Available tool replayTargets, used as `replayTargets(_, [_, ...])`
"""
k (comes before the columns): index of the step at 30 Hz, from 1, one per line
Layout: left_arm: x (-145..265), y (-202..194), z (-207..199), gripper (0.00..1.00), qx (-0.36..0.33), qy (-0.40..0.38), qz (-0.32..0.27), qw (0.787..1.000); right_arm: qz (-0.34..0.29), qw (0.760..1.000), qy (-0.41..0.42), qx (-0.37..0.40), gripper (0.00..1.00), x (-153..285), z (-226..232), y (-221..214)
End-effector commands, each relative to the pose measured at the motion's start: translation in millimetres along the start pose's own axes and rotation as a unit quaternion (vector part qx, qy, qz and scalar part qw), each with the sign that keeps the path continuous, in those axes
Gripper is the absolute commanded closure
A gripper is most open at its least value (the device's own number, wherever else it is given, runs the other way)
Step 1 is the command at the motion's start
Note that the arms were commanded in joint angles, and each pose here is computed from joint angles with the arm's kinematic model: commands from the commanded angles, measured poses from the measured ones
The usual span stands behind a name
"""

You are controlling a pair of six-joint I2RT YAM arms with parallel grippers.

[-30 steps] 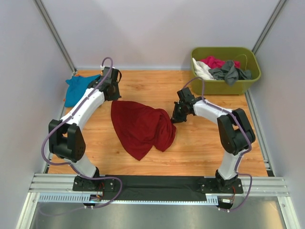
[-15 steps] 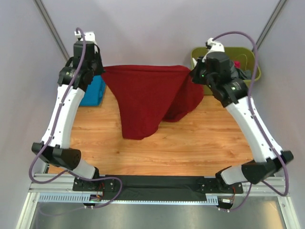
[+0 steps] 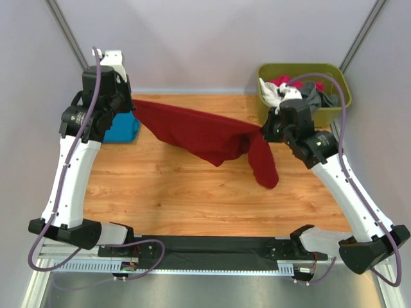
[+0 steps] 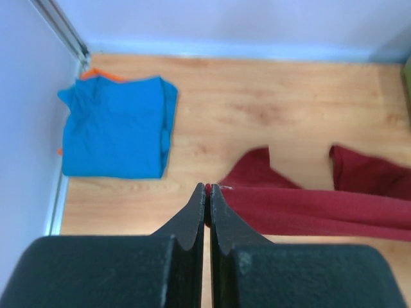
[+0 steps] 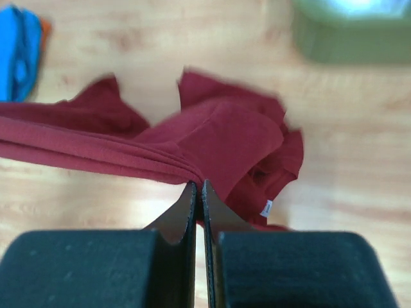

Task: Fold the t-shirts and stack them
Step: Flatten the tshirt out

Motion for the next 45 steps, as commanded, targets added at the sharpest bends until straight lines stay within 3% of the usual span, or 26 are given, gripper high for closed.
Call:
replayTargets(1, [-3, -53, 9, 1.00, -0.021, 0.022, 0.063, 0.998, 0.075, 0.995, -0.051, -0.045, 1.00, -12, -34, -65])
replayTargets(7, [-29, -150, -18, 1.00, 0.027, -0.010, 0.182, 0.983, 0.150, 0.983, -0.080, -0.068, 1.00, -35, -52, -122])
replayTargets(12, [-70, -156, -20, 1.00, 0.008, 0.001, 0.202, 0.979, 0.128, 0.988, -0.091, 0.001, 1.00, -73, -40, -83])
replayTargets(14, [-96, -132, -21, 1.00, 0.006, 0.001, 0.188, 0.982, 0.113, 0.989, -0.091, 0.023, 1.00, -86, -30, -58])
replayTargets(16, [-108, -85, -15, 1.00, 0.004, -0.001, 0.141, 0.990, 0.080, 0.992, -0.084, 0.049, 1.00, -106, -12, -17])
replayTargets(17, [-125, -84, -16, 1.00, -0.002, -0.001, 0.154, 0.988, 0.078, 0.992, -0.086, 0.056, 1.00, -111, -9, -7])
replayTargets(18, [-124, -44, -11, 1.00, -0.003, -0.002, 0.105, 0.994, 0.041, 0.994, -0.072, 0.067, 1.00, -116, 7, 31])
replayTargets(20, [-145, -26, -7, 1.00, 0.000, -0.002, 0.089, 0.996, 0.023, 0.994, -0.069, 0.087, 1.00, -129, 17, 54])
replayTargets(21, [-140, 10, -1, 1.00, 0.008, -0.003, 0.040, 0.999, 0.000, 0.993, -0.065, 0.097, 1.00, -127, 23, 72])
replayTargets(22, [-142, 23, 5, 1.00, 0.017, 0.000, 0.023, 1.000, -0.052, 0.991, -0.045, 0.111, 1.00, -111, 39, 109])
replayTargets(24, [-143, 54, 12, 1.00, 0.034, -0.001, -0.027, 0.999, -0.092, 0.987, -0.040, 0.125, 1.00, -108, 47, 134])
replayTargets(27, [-132, 79, 17, 1.00, 0.044, -0.017, -0.086, 0.995, -0.161, 0.978, -0.018, 0.129, 1.00, -81, 60, 171])
replayTargets(30, [-110, 90, 15, 1.00, 0.025, -0.036, -0.109, 0.993, -0.189, 0.970, -0.003, 0.152, 1.00, -57, 62, 179])
replayTargets(32, [-100, 84, 19, 1.00, 0.015, -0.027, -0.095, 0.995, -0.173, 0.971, -0.008, 0.163, 1.00, -61, 54, 163])
replayTargets(35, [-83, 66, 21, 1.00, -0.010, -0.026, -0.070, 0.997, -0.164, 0.972, 0.002, 0.168, 1.00, -30, 44, 148])
replayTargets(37, [-84, 31, 16, 1.00, -0.035, -0.041, -0.026, 0.998, -0.089, 0.978, 0.016, 0.188, 1.00, -45, 31, 95])
replayTargets(38, [-62, 28, 14, 1.00, -0.038, -0.055, -0.033, 0.997, -0.082, 0.978, 0.034, 0.190, 1.00, -28, 29, 84])
replayTargets(39, [-71, -13, 9, 1.00, -0.046, -0.063, 0.017, 0.997, -0.017, 0.979, 0.036, 0.199, 1.00, -44, 15, 35])
replayTargets(41, [-57, -65, 6, 1.00, -0.039, -0.065, 0.061, 0.995, 0.029, 0.979, 0.036, 0.197, 1.00, -34, 4, -8])
replayTargets(45, [-32, -163, -7, 1.00, 0.015, -0.069, 0.134, 0.988, 0.180, 0.976, 0.006, 0.126, 1.00, -33, -35, -129])
Point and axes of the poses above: each gripper's point midway between its finger pads, its own x axis back along the fingers, its own z axis along the line the jaws close on, y = z × x, the point moved 2 cm from there along x, back along the fingers, and after that the axes turned 10 degrees about -x, right-handed, at the moved point
